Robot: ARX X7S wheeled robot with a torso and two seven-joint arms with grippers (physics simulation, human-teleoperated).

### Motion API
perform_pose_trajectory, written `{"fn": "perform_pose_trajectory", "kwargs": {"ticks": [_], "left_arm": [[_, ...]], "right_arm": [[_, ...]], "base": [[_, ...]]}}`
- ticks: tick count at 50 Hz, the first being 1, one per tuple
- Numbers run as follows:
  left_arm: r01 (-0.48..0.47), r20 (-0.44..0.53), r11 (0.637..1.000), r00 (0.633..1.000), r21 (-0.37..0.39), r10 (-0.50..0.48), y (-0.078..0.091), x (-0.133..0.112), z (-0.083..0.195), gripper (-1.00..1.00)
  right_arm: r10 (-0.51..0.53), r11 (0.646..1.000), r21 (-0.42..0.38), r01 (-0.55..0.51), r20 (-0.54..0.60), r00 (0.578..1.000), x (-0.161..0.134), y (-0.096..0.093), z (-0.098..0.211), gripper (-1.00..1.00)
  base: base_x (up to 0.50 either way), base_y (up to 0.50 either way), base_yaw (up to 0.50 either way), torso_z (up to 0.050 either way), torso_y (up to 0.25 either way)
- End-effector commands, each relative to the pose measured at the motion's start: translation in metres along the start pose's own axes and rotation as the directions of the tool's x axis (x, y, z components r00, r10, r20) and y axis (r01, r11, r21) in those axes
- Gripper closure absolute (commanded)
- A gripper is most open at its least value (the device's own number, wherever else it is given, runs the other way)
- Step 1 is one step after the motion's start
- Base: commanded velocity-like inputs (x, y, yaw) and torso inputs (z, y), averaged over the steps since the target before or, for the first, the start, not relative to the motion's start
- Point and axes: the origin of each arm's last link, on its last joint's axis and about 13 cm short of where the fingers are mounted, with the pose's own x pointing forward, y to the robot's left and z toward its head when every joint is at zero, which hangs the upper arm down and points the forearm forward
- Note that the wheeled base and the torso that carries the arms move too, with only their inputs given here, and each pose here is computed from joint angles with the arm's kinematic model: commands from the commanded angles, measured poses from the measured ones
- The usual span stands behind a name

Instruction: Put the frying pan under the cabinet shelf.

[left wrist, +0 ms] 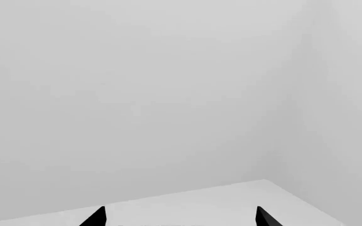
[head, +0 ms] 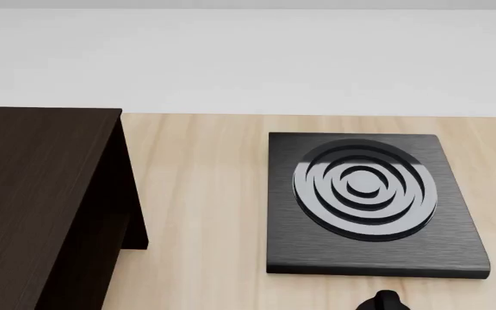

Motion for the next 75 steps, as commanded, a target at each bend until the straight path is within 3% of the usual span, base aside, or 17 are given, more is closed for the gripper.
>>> {"fn": "perform_pose_trajectory", "kwargs": {"ticks": [1, 31, 47, 48, 51, 53, 62, 75], "left_arm": [[0.001, -0.003, 1.000, 1.000, 0.004, -0.001, -0.001, 0.000, -0.001, -1.00], [0.008, -0.005, 1.000, 1.000, 0.008, -0.008, -0.004, 0.000, -0.003, -1.00], [0.008, -0.005, 1.000, 1.000, 0.007, -0.008, -0.005, 0.000, -0.002, -1.00], [0.008, -0.005, 1.000, 1.000, 0.007, -0.008, -0.005, 0.000, -0.002, -1.00], [0.009, -0.006, 1.000, 1.000, 0.007, -0.009, -0.005, 0.000, -0.001, -1.00], [0.009, -0.005, 1.000, 1.000, 0.007, -0.009, -0.005, 0.000, -0.001, -1.00], [0.008, -0.002, 1.000, 1.000, 0.005, -0.008, -0.004, 0.000, -0.001, -1.00], [0.016, -0.009, 1.000, 1.000, 0.008, -0.015, -0.005, 0.001, -0.003, -1.00]], "right_arm": [[-0.003, 1.000, 0.005, 0.003, -0.013, 1.000, 0.016, -0.004, -0.004, -1.00], [0.007, 1.000, -0.020, -0.009, -0.076, 0.997, 0.045, -0.002, -0.015, -1.00], [0.029, 0.999, -0.025, -0.031, -0.085, 0.996, 0.035, 0.006, -0.017, -1.00], [0.029, 0.999, -0.024, -0.031, -0.086, 0.996, 0.036, 0.005, -0.017, 1.00], [0.039, 0.999, -0.029, -0.042, -0.085, 0.996, 0.037, 0.005, -0.017, 1.00], [0.026, 0.996, -0.080, -0.035, -0.113, 0.993, 0.038, 0.005, -0.019, 1.00], [0.060, 0.996, -0.069, -0.065, -0.073, 0.996, 0.015, 0.013, -0.007, 1.00], [0.077, 0.996, 0.024, -0.081, 0.152, 0.985, -0.019, 0.013, 0.022, 1.00]], "base": [[0.00, 0.00, 0.00, 0.000, 0.000], [0.00, 0.00, 0.00, 0.000, 0.000], [0.00, 0.00, 0.00, 0.000, 0.000], [0.00, 0.00, 0.00, 0.000, 0.000], [0.00, 0.00, 0.00, 0.000, 0.000], [0.00, 0.00, 0.00, 0.000, 0.000], [0.00, 0.00, 0.00, 0.000, 0.000], [0.00, 0.00, 0.00, 0.000, 0.000]]}}
